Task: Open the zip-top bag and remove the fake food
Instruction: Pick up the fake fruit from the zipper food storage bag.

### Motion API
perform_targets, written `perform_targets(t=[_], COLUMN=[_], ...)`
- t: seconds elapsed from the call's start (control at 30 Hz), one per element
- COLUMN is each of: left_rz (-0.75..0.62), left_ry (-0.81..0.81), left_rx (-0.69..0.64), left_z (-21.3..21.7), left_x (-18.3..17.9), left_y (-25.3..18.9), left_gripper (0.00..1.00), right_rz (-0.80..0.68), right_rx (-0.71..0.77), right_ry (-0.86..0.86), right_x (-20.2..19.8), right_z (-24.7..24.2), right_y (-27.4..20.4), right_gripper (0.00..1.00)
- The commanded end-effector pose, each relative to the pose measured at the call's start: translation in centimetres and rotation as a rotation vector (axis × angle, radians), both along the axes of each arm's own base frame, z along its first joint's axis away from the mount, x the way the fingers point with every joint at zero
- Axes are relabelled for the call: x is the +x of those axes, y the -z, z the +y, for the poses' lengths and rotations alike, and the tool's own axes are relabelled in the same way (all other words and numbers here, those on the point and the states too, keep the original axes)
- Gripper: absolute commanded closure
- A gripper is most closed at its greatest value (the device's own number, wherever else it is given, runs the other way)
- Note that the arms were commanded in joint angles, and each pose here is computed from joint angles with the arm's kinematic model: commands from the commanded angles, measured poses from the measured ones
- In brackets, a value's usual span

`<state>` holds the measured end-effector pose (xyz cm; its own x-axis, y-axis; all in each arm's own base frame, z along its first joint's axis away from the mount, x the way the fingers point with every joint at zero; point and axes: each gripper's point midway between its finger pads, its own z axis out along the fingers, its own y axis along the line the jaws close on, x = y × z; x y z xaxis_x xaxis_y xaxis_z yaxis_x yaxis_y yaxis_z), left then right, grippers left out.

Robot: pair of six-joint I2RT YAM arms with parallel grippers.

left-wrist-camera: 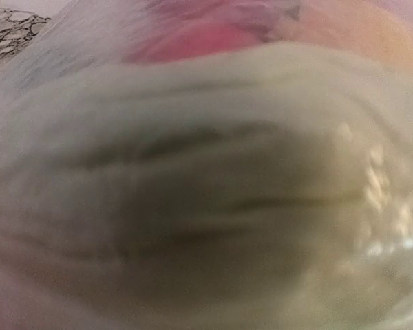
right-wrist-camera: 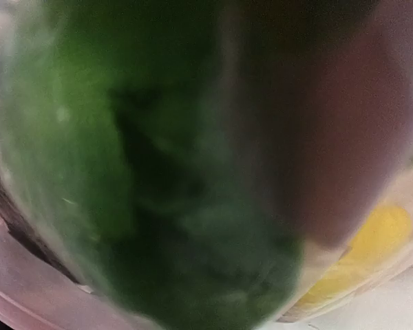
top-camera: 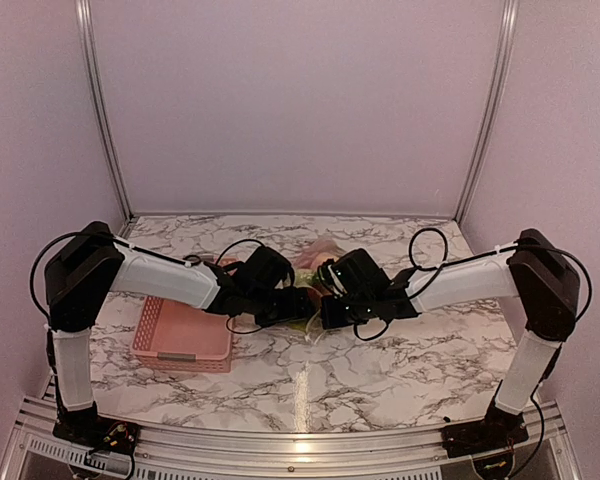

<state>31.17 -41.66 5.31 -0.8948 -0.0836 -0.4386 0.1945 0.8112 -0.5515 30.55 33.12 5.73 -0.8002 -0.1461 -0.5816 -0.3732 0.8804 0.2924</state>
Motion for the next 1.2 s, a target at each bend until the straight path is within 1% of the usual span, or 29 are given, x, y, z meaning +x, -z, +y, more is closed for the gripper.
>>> perform_targets(t=[0.0,0.1,0.2,0.27,0.33,0.43,0.63,0.87,1.17], left_rz=[0.035,0.041,0.040,0.038,0.034,0.021,-0.009,-0.037,-0.046], left_ry=[0.018,0.021,0.018,0.018,0.017,0.012,0.013,0.018,0.019], left_rx=[0.095,0.101,0.099,0.098,0.096,0.089,0.063,0.037,0.026], left_z=[0.6,0.4,0.3,0.3,0.3,0.5,1.0,1.8,2.8], left_x=[-0.4,-0.4,-0.2,-0.2,-0.2,-0.2,-0.4,-1.0,-1.8], left_y=[2.7,3.1,3.2,3.2,3.0,2.1,-0.5,-2.9,-4.1], left_gripper=[0.19,0.18,0.20,0.25,0.34,0.44,0.52,0.55,0.55], right_rz=[0.037,0.045,0.048,0.047,0.046,0.038,0.018,0.004,-0.001], right_rx=[-0.062,-0.062,-0.063,-0.064,-0.063,-0.062,-0.064,-0.070,-0.068], right_ry=[0.010,0.001,-0.001,-0.002,-0.003,0.002,0.005,0.011,0.007], right_x=[-0.1,-0.2,-0.3,-0.3,-0.2,-0.1,0.3,0.6,0.8], right_z=[-1.1,-0.9,-0.9,-0.9,-0.9,-1.0,-0.9,-1.0,-0.8], right_y=[2.4,2.8,3.0,3.0,2.8,2.3,1.2,0.6,0.0], right_gripper=[1.00,1.00,1.00,1.00,1.00,1.00,1.00,1.00,1.00])
